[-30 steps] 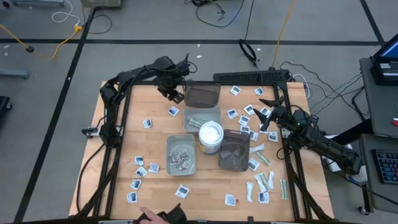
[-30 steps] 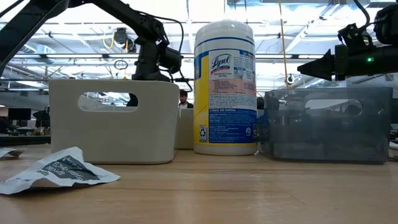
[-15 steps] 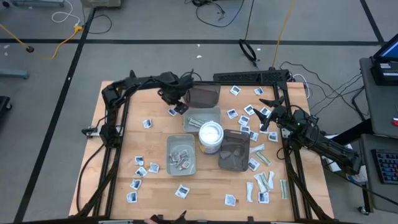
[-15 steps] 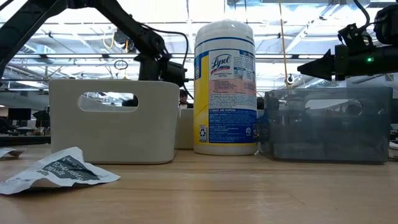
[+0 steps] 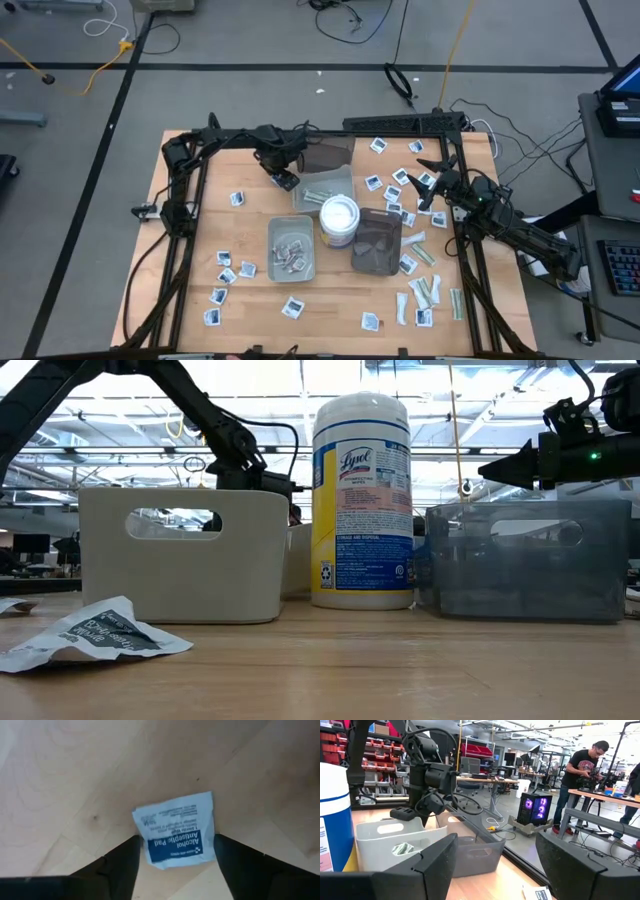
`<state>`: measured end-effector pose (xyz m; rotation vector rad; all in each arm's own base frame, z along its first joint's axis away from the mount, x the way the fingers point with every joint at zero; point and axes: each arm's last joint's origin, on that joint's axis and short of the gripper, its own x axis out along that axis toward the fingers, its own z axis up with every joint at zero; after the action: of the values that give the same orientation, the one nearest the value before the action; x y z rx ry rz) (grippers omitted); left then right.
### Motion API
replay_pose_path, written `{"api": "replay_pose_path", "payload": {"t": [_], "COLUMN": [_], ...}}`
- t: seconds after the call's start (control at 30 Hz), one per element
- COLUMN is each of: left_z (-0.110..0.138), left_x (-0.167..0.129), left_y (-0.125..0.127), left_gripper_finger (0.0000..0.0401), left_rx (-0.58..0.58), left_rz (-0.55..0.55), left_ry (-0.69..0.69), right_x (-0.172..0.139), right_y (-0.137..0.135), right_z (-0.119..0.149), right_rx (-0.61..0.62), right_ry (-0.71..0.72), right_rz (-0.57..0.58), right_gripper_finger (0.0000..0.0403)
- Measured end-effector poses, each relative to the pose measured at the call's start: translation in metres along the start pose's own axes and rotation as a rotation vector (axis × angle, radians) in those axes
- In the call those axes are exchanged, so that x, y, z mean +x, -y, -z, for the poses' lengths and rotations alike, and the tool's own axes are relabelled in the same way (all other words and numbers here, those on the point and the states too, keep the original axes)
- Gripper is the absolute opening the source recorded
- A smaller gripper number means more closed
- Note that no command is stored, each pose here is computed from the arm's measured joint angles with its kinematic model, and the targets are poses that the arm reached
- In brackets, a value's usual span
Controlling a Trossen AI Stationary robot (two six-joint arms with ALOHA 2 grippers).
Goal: Pick & Place First Aid Supplies
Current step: Put the alcohol pad into the top transparent black bin
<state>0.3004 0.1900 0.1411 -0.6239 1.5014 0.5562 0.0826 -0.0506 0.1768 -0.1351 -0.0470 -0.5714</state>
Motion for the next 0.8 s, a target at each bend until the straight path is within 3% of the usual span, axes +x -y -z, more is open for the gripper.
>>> {"api": "replay_pose_path", "payload": {"t": [0.3, 0.53, 0.73, 0.8], "left_z": [0.004, 0.006, 0.011, 0.014], "left_x": [-0.025, -0.032, -0.038, -0.044], "left_y": [-0.004, -0.006, -0.01, -0.01], "left_gripper_finger": [0.017, 0.0098, 0.0014, 0.0008], "left_rx": [0.015, 0.015, 0.004, 0.006], "left_rz": [-0.026, -0.024, -0.029, -0.027], "left_ry": [0.082, 0.092, 0.071, 0.083], "right_x": [0.0, 0.0, 0.0, 0.0], "right_y": [0.0, 0.0, 0.0, 0.0], "right_z": [0.0, 0.0, 0.0, 0.0], "right_rx": [0.0, 0.0, 0.0, 0.0], "right_ry": [0.0, 0.001, 0.0, 0.0], "right_rz": [0.0, 0.0, 0.0, 0.0], "right_gripper_finger": [0.0263, 0.0263, 0.0263, 0.0263]}}
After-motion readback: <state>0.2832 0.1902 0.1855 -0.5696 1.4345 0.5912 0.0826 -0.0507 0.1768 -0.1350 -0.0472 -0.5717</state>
